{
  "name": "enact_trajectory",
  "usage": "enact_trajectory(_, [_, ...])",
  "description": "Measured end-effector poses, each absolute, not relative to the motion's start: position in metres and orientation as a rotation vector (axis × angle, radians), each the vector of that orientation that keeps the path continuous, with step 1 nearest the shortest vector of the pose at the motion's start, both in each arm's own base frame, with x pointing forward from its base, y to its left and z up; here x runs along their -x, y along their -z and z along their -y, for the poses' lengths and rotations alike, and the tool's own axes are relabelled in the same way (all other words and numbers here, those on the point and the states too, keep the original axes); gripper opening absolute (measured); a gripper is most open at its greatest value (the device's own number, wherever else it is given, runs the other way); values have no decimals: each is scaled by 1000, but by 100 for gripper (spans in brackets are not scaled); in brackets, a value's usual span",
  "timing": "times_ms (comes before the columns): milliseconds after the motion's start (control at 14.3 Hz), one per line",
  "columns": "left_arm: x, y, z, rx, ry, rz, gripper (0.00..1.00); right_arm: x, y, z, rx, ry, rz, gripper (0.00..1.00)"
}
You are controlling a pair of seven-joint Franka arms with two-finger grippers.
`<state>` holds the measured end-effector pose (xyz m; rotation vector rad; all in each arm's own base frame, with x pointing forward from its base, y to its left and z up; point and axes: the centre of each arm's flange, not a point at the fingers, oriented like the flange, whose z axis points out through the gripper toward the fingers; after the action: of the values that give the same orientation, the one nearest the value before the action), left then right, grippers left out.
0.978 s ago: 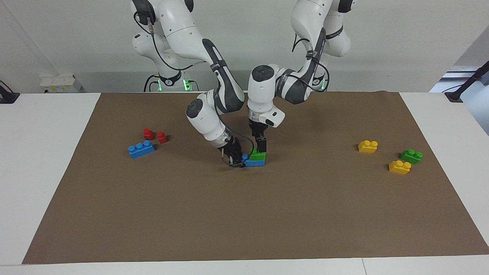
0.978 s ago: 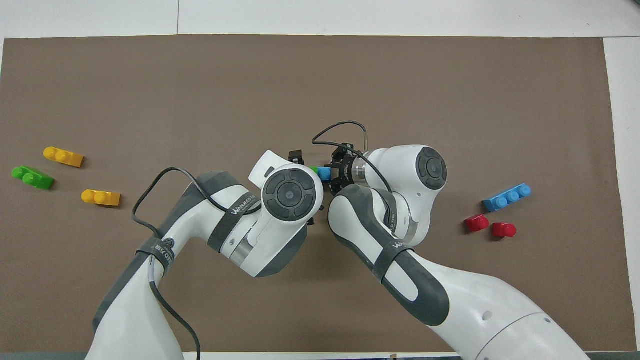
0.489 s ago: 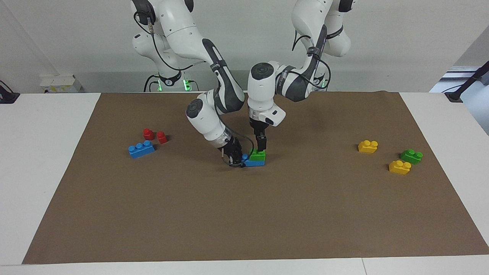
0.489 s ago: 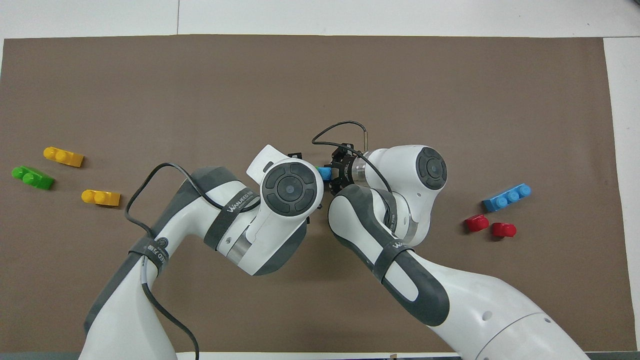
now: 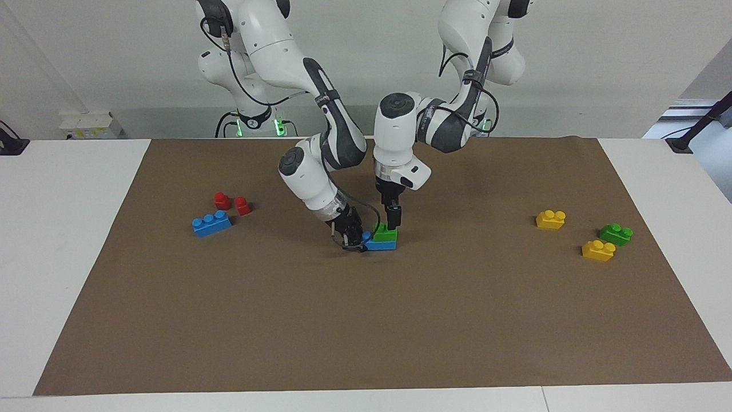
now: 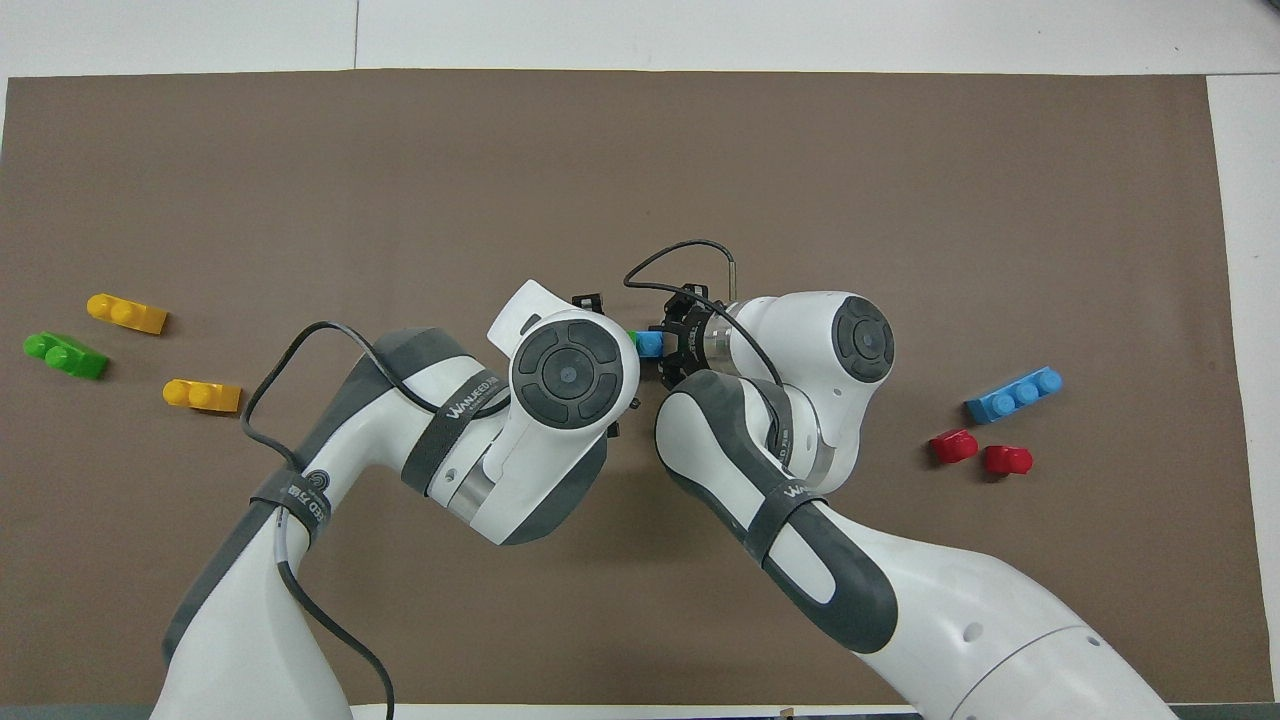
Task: Remove green block with left arm and hold with right
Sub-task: 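Grasp the green brick with the left gripper while the right gripper holds, then pull the green brick off the blue brick with the left gripper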
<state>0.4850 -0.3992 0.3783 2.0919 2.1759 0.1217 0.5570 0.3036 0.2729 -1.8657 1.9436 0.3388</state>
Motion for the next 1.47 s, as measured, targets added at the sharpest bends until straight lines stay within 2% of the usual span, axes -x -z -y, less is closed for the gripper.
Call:
enact_trajectory(349, [-486, -362, 403, -2093, -120, -2166, 100, -556, -272, -303, 1867, -339, -1945, 35])
enact_trajectory(489, [-486, -360, 404, -2095, -123, -2161, 81, -556, -272, -303, 1867, -339, -1945, 35])
enact_trajectory(559, [-486, -360, 404, -2095, -128, -2159, 81, -556, -272, -303, 1867, -339, -1945, 35])
enact_trajectory(629, [-486, -361, 404, -2093, -135, -2156, 76, -556, -272, -303, 1867, -339, -1946, 35])
enact_trajectory(769, [-490, -365, 404, -2099, -177, -2124, 56, -556, -272, -303, 1867, -340, -1945, 35])
enact_trajectory(839, [-492, -368, 404, -2100, -191, -2114, 40, -556, -272, -304, 1868, -340, -1945, 35])
enact_trajectory(909, [-493, -370, 404, -2098, -195, -2109, 29, -556, -272, -304, 1868, -340, -1945, 35])
enact_trajectory(1468, [-494, -376, 403, -2093, -197, -2119, 29, -556, -273, -304, 1867, -338, -1943, 35])
